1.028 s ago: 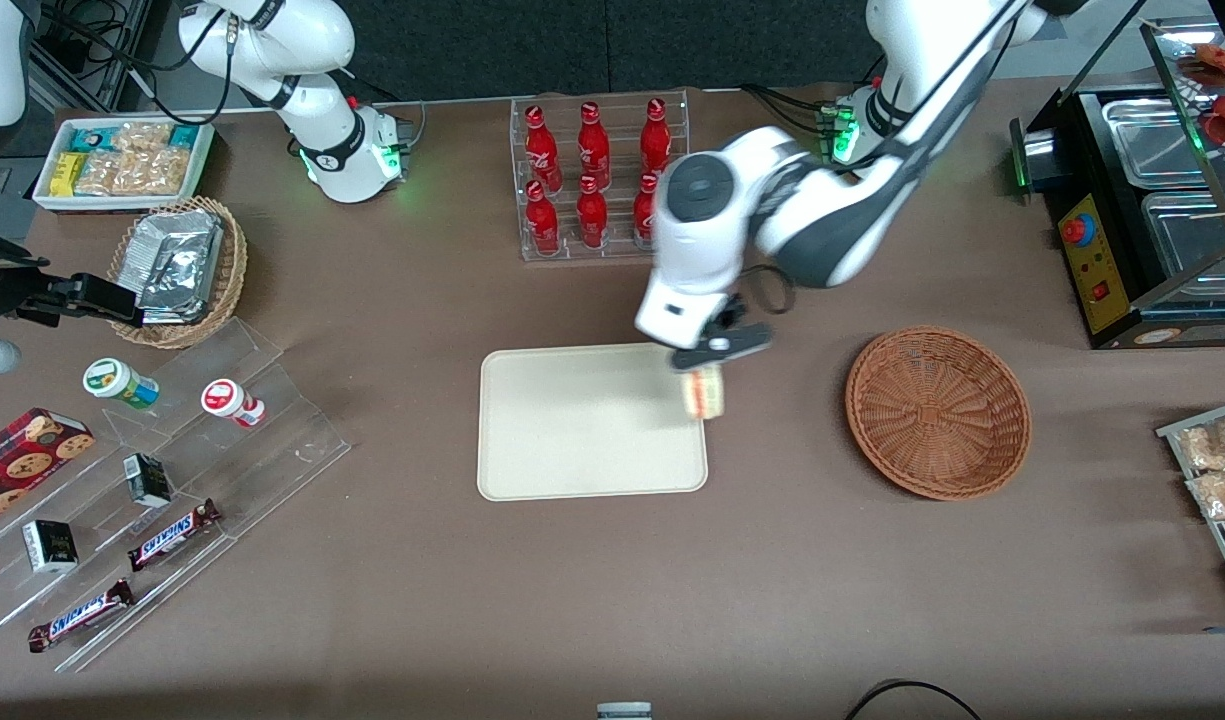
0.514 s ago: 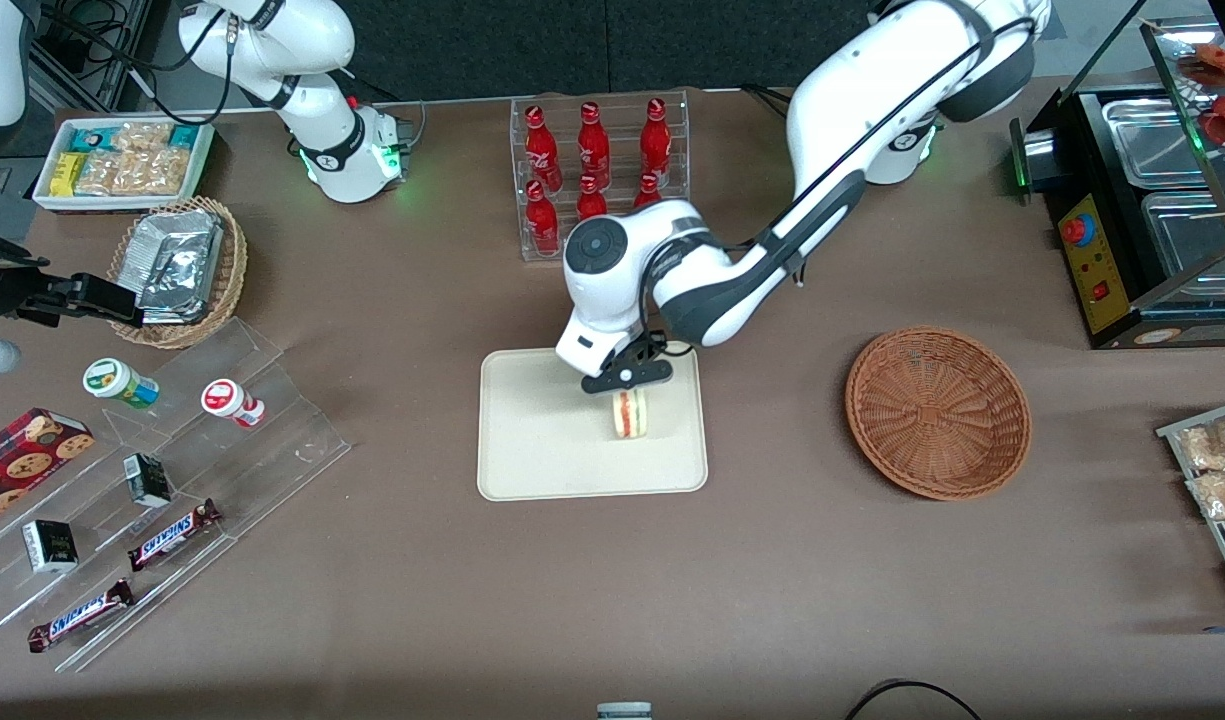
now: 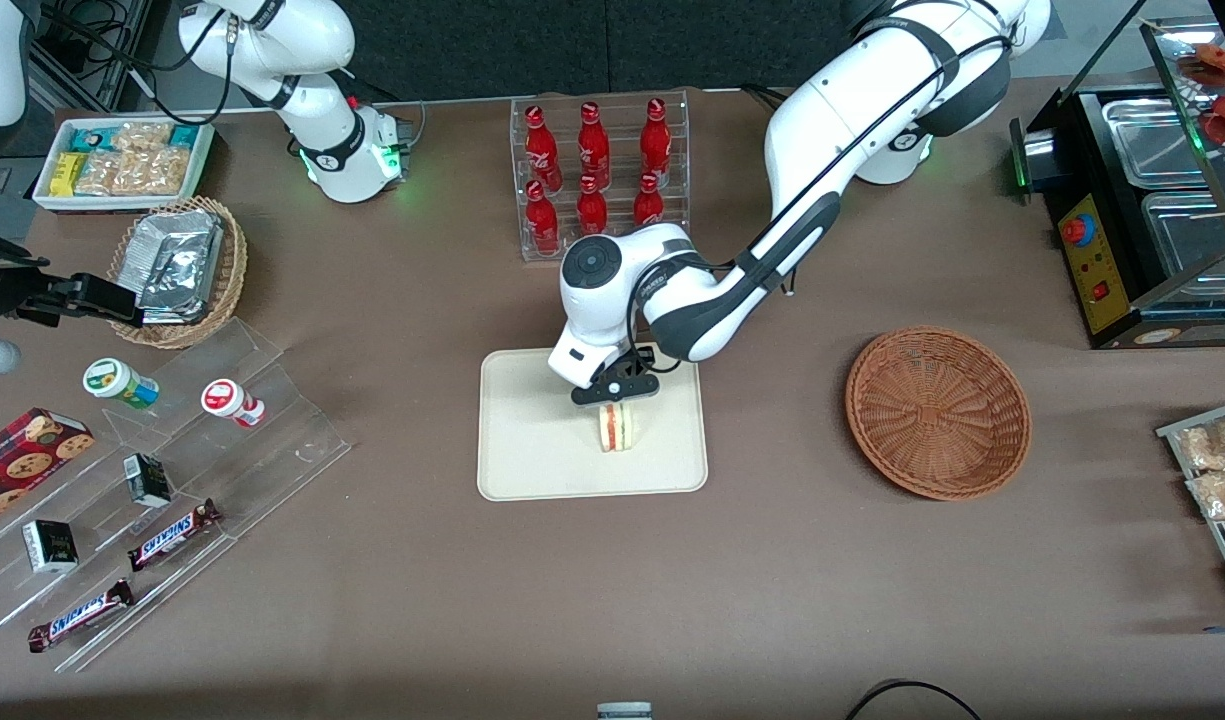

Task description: Place sandwich from basket to tray

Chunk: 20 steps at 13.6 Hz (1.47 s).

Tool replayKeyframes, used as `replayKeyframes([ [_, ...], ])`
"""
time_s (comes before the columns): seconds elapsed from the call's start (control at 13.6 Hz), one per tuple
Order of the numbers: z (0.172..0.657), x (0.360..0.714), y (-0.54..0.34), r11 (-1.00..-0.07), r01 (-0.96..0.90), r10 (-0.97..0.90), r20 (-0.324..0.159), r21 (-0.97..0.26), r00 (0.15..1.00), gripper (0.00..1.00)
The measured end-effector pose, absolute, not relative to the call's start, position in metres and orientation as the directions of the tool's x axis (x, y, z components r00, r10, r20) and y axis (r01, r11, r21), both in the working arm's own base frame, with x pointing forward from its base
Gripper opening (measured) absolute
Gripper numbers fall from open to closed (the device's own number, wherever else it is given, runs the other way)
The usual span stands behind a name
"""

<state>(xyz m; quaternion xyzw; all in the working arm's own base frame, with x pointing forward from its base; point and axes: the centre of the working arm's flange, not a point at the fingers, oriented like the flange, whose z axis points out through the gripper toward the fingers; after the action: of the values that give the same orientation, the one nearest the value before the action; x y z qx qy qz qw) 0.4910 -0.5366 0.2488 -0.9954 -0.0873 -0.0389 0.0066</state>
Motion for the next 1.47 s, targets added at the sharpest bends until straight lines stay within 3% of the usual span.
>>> replayKeyframes([
  [0.29, 0.321, 0.515, -0.520, -0.968, 0.244, 0.235, 0.125, -0.063, 0.964, 0.88],
  [0.44, 0.375, 0.523, -0.502, -0.951, 0.305, 0.296, 0.125, -0.061, 0.947, 1.00],
  [0.88, 0.539, 0.542, -0.364, -0.889, 0.438, 0.430, 0.082, -0.137, 0.899, 1.00],
  [1.1, 0.594, 0.546, -0.288, -0.893, 0.428, 0.428, 0.037, -0.140, 0.903, 1.00],
  [1.47, 0.668, 0.522, -0.182, -0.941, 0.321, 0.328, -0.060, -0.108, 0.943, 1.00],
])
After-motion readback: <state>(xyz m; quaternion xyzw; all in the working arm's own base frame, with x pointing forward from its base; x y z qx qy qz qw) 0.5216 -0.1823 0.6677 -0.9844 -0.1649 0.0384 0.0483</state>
